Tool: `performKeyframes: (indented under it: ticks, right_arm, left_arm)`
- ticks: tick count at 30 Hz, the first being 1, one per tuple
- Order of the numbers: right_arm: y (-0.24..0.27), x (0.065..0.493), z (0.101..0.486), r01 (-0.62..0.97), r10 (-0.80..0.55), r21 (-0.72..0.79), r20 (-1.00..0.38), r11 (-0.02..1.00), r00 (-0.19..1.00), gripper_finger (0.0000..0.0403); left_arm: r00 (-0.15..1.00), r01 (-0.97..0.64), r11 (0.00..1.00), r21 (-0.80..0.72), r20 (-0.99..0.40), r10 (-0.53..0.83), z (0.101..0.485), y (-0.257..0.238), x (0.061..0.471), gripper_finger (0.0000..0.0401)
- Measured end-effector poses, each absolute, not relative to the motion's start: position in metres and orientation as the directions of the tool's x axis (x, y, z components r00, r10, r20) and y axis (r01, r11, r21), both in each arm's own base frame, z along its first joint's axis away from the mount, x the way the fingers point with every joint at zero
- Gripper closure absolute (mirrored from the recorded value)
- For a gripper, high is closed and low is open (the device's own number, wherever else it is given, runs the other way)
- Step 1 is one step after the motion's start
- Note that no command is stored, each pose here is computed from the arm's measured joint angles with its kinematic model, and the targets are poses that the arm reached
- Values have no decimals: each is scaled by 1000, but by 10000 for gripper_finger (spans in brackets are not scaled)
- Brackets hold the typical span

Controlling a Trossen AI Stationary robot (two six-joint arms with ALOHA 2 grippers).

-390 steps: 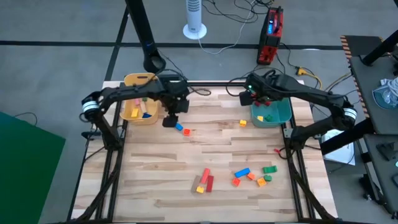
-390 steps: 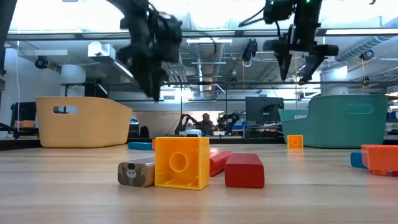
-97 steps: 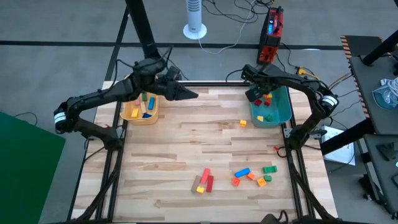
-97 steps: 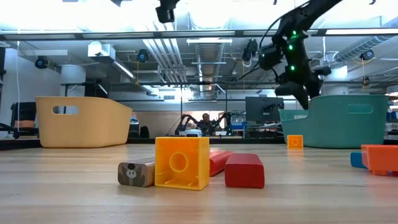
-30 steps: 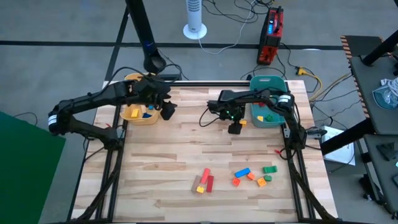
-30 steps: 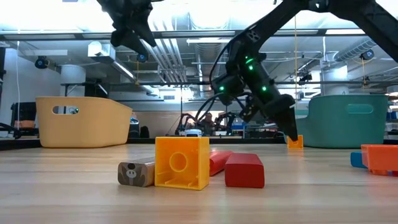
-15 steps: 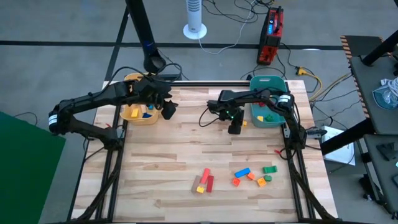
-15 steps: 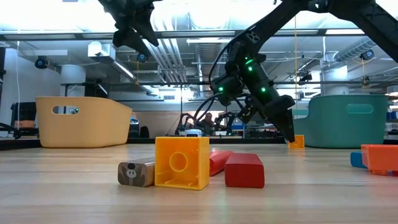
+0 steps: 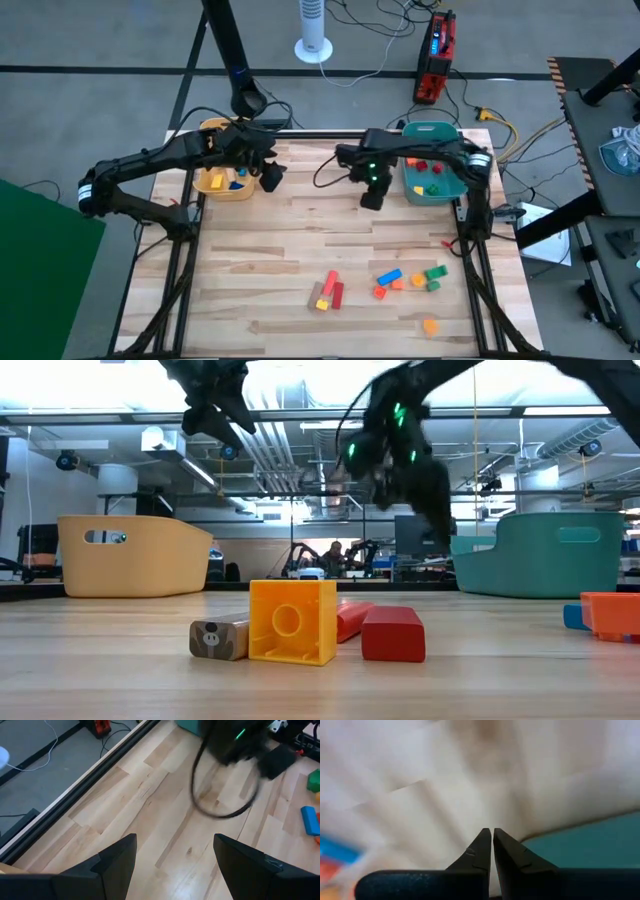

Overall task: Sort blocks by size
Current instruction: Put the yellow game piece into the blue bin

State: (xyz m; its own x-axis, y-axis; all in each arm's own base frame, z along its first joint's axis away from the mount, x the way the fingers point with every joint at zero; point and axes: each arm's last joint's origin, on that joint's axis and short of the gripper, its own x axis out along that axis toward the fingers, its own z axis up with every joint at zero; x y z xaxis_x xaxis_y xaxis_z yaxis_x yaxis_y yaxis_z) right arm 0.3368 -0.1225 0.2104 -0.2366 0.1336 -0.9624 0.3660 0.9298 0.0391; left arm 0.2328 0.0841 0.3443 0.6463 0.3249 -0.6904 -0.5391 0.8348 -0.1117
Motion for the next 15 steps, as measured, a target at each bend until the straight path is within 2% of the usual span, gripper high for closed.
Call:
performKeyframes:
  ticks: [4, 10, 15]
  right_arm:
    - [-94, 319, 262, 394, 252, 195, -963, 898, -98, 390]
    - [-20, 285, 328, 354, 252, 269, -963, 896, 96, 390]
    - [51, 250, 366, 395, 312, 374, -926, 839, 215, 390]
  left_arm:
    - [649, -535, 836, -123, -694, 313, 344, 83, 232, 150]
    - [666, -496, 861, -109, -684, 297, 345, 83, 233, 150]
    - [673, -477, 874, -90, -677, 298, 346, 83, 234, 150]
